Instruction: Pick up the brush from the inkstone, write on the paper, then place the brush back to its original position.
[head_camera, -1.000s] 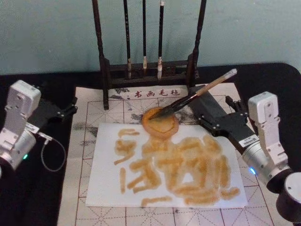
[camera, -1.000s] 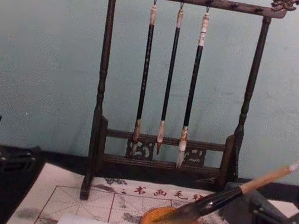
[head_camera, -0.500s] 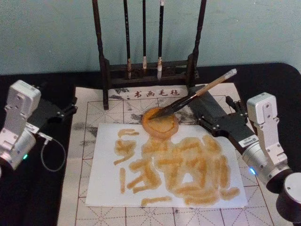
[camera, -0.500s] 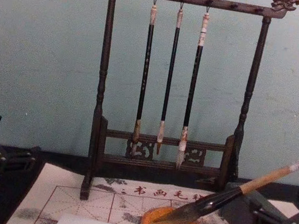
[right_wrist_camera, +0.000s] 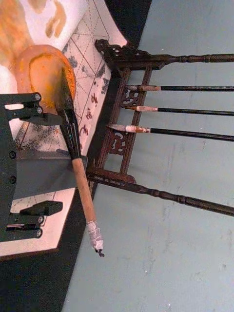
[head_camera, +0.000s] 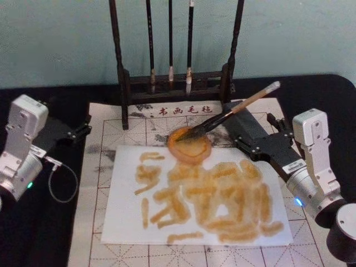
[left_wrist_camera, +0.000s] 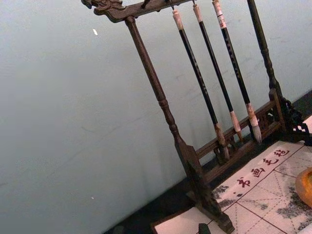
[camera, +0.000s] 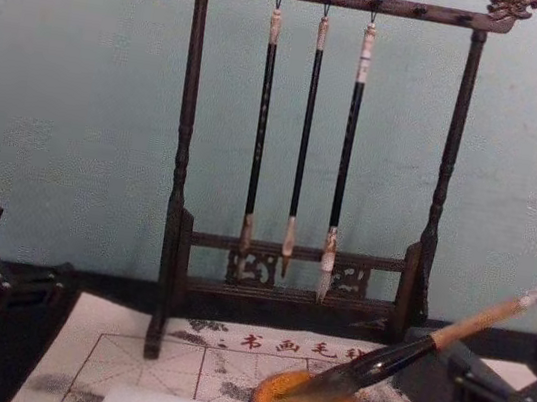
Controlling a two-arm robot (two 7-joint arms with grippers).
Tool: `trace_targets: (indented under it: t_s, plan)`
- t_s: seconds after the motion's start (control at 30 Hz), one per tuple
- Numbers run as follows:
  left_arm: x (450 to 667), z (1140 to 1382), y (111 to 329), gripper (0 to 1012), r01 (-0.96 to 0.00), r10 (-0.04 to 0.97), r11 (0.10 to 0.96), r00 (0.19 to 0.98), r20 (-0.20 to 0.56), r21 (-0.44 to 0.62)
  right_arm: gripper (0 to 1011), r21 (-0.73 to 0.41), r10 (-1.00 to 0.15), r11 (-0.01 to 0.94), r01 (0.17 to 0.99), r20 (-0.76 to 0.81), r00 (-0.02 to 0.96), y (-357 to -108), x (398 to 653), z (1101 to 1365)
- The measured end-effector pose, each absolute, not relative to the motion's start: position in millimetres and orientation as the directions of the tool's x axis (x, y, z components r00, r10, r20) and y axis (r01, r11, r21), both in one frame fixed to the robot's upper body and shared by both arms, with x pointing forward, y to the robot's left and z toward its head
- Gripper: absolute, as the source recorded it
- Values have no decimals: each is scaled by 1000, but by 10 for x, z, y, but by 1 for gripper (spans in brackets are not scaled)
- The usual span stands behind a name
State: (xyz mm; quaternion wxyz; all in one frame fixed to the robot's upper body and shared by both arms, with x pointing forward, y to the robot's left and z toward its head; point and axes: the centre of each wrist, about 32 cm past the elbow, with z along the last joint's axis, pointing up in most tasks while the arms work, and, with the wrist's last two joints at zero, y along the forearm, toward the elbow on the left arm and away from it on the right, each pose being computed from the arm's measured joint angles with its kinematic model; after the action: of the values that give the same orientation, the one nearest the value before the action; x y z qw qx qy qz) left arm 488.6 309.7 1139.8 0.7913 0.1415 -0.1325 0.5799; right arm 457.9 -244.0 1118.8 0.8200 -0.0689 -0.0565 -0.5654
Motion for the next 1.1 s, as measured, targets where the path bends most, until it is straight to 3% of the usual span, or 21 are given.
trace_targets:
  t_s: [1.1]
  plan:
    - [4886,11398,3096,1001,-955,880,287,292,374,70,1000,-50,-920,352,935,168,355,-2441,4580,11189]
